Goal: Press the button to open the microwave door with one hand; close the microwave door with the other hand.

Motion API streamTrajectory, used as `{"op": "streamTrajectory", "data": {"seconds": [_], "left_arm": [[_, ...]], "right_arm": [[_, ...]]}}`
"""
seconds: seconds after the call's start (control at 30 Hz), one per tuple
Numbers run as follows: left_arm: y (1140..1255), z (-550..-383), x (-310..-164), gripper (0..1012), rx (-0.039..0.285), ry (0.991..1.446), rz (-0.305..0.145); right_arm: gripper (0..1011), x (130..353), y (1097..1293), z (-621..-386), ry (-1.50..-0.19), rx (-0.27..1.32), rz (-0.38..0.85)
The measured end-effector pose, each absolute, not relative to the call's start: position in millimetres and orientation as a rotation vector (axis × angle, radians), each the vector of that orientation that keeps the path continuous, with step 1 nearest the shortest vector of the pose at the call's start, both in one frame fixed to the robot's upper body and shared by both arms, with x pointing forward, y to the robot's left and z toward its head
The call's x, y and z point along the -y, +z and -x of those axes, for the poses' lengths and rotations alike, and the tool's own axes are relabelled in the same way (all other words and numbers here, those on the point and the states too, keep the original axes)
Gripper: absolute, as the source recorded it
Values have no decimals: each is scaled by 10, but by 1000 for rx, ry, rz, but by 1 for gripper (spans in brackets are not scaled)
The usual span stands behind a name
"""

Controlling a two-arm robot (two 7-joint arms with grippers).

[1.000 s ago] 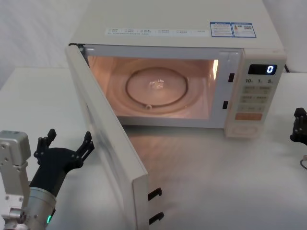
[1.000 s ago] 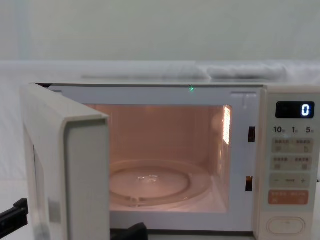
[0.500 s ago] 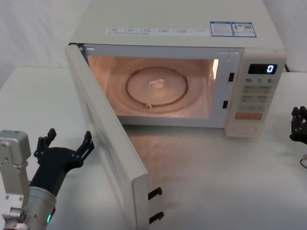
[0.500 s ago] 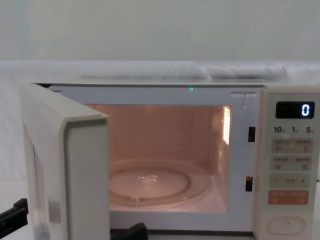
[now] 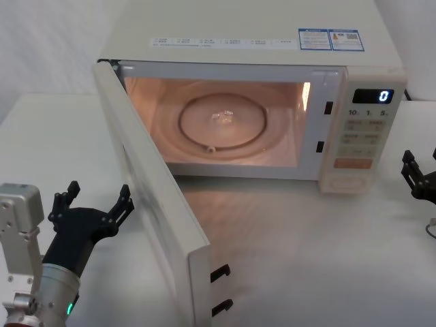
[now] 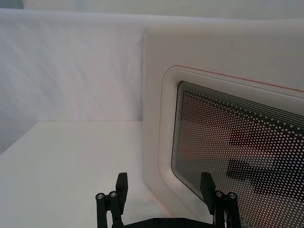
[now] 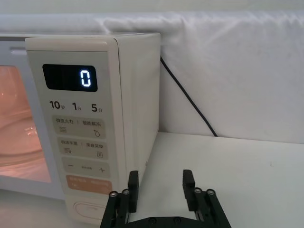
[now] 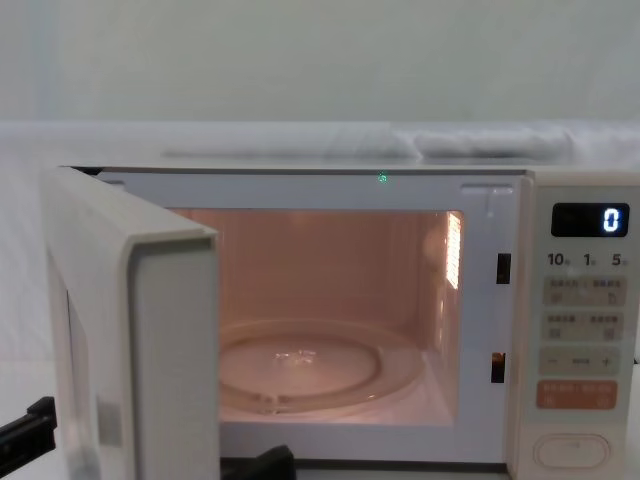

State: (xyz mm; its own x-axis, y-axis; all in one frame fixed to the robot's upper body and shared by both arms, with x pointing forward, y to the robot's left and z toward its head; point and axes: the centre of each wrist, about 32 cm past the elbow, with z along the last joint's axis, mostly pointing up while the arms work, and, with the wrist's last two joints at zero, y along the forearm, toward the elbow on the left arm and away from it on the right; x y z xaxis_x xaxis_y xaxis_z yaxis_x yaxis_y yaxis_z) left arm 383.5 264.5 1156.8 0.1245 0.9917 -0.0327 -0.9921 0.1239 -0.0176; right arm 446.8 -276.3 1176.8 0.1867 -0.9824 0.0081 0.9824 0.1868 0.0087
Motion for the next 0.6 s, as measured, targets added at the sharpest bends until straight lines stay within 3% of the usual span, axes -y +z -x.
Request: {"op": "streamTrajectory", "data": {"seconds": [0.47, 0.6], "left_arm": [[11568, -3835, -2645, 1001, -14, 1446, 38], [11568, -3835, -2645, 1001, -14, 1446, 38]], "right_arm": [[999, 2763, 11767, -4468, -1384, 13, -1], [1002, 2763, 11767, -4468, -1384, 13, -1]]}}
